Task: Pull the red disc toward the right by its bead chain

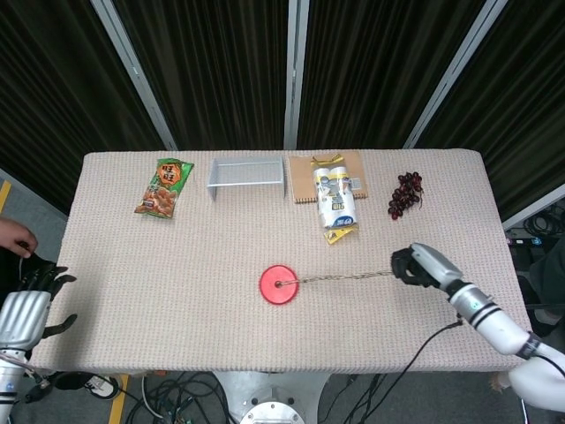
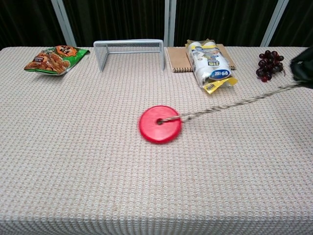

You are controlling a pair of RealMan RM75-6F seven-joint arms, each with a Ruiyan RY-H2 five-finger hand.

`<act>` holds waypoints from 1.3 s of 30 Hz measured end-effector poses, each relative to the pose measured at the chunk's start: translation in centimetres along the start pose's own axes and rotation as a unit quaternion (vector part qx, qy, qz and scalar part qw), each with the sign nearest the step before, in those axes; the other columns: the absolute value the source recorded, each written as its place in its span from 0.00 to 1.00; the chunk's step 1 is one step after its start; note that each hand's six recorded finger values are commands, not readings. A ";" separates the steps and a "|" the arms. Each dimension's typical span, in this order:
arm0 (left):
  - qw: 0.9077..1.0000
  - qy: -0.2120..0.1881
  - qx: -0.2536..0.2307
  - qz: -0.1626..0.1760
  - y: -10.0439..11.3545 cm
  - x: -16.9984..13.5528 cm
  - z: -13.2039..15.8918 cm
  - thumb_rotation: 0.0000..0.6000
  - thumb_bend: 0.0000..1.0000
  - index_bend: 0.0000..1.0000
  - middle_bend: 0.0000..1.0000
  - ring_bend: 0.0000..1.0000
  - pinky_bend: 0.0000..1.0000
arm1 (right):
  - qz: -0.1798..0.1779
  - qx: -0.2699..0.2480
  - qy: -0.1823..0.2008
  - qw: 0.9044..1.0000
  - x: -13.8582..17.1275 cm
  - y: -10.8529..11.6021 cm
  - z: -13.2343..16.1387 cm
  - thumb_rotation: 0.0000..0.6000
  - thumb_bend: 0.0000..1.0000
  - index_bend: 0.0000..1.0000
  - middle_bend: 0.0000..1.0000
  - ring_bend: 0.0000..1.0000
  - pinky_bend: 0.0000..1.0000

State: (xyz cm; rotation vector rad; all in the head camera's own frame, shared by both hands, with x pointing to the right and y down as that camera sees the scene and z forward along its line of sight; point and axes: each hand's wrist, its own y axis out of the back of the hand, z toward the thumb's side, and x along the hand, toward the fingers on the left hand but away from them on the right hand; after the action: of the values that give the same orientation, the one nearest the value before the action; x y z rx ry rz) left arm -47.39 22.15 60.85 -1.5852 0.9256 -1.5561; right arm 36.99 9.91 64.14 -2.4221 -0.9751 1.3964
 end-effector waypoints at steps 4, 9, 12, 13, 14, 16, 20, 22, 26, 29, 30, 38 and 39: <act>1.000 -0.003 0.001 -0.003 -0.2 0.1 0.5 1.00 0.19 0.29 0.16 0.10 0.16 | -0.058 0.067 -0.069 0.994 4.0 3.7 -5.7 1.00 1.00 1.00 0.84 0.93 1.00; 1.000 -0.007 0.003 -0.005 -0.3 0.2 1.0 1.00 0.19 0.29 0.16 0.10 0.16 | -0.130 0.099 -0.143 0.976 8.4 7.6 -10.3 1.00 1.00 1.00 0.85 0.93 1.00; 1.000 -0.008 0.003 -0.004 -0.2 0.3 1.1 1.00 0.19 0.29 0.16 0.10 0.16 | -0.157 0.122 -0.177 0.964 10.2 9.3 -12.2 1.00 1.00 1.00 0.85 0.93 1.00; 1.000 -0.008 0.003 -0.004 -0.2 0.3 1.1 1.00 0.19 0.29 0.16 0.10 0.16 | -0.165 0.132 -0.188 0.959 10.6 9.8 -12.7 1.00 1.00 1.00 0.84 0.93 1.00; 1.000 -0.007 0.003 -0.004 -0.2 0.2 1.0 1.00 0.19 0.29 0.16 0.10 0.16 | -0.171 0.139 -0.195 0.956 10.8 10.1 -13.0 1.00 1.00 1.00 0.85 0.93 1.00; 1.000 -0.005 0.003 -0.004 -0.2 0.2 0.9 1.00 0.19 0.29 0.16 0.10 0.16 | -0.184 0.149 -0.207 0.949 10.9 10.5 -13.6 1.00 1.00 1.00 0.85 0.93 1.00; 1.000 -0.002 0.002 -0.004 -0.2 0.1 0.7 1.00 0.19 0.29 0.16 0.10 0.16 | -0.190 0.144 -0.199 0.951 9.6 10.0 -13.1 1.00 1.00 1.00 0.85 0.93 1.00; 1.000 -0.002 0.001 -0.005 -0.3 0.1 0.7 1.00 0.19 0.29 0.16 0.10 0.16 | -0.183 0.144 -0.175 0.957 8.5 9.2 -11.9 1.00 1.00 1.00 0.85 0.93 1.00; 1.000 -0.001 0.001 -0.002 -0.1 0.1 0.6 1.00 0.19 0.29 0.16 0.10 0.16 | -0.168 0.139 -0.097 0.971 5.7 6.9 -7.5 1.00 1.00 1.00 0.85 0.93 1.00; 1.000 0.001 0.002 0.001 0.1 0.0 0.4 1.00 0.19 0.29 0.16 0.10 0.16 | -0.168 0.125 -0.015 0.978 3.9 5.2 -2.7 1.00 1.00 1.00 0.84 0.93 1.00; 1.000 0.002 0.002 0.001 0.1 0.0 0.4 1.00 0.19 0.29 0.16 0.10 0.16 | -0.171 0.118 0.009 0.978 3.4 4.7 -1.3 1.00 0.99 1.00 0.82 0.91 0.99; 1.000 0.005 -0.001 -0.004 -0.2 -0.1 0.1 1.00 0.19 0.29 0.16 0.10 0.16 | -0.115 0.161 0.070 0.978 2.0 0.8 2.3 1.00 0.25 0.14 0.13 0.01 0.26; 1.000 0.005 -0.001 -0.005 -0.3 -0.1 0.1 1.00 0.19 0.29 0.16 0.10 0.16 | -0.104 0.179 0.063 0.976 2.0 0.5 2.0 1.00 0.19 0.06 0.07 0.00 0.21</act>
State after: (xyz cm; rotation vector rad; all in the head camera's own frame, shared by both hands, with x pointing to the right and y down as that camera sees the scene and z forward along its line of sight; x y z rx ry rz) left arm -47.29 22.35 61.06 -1.5867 0.9262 -1.5708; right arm 36.20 10.46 61.43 -2.0528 -0.8359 1.2088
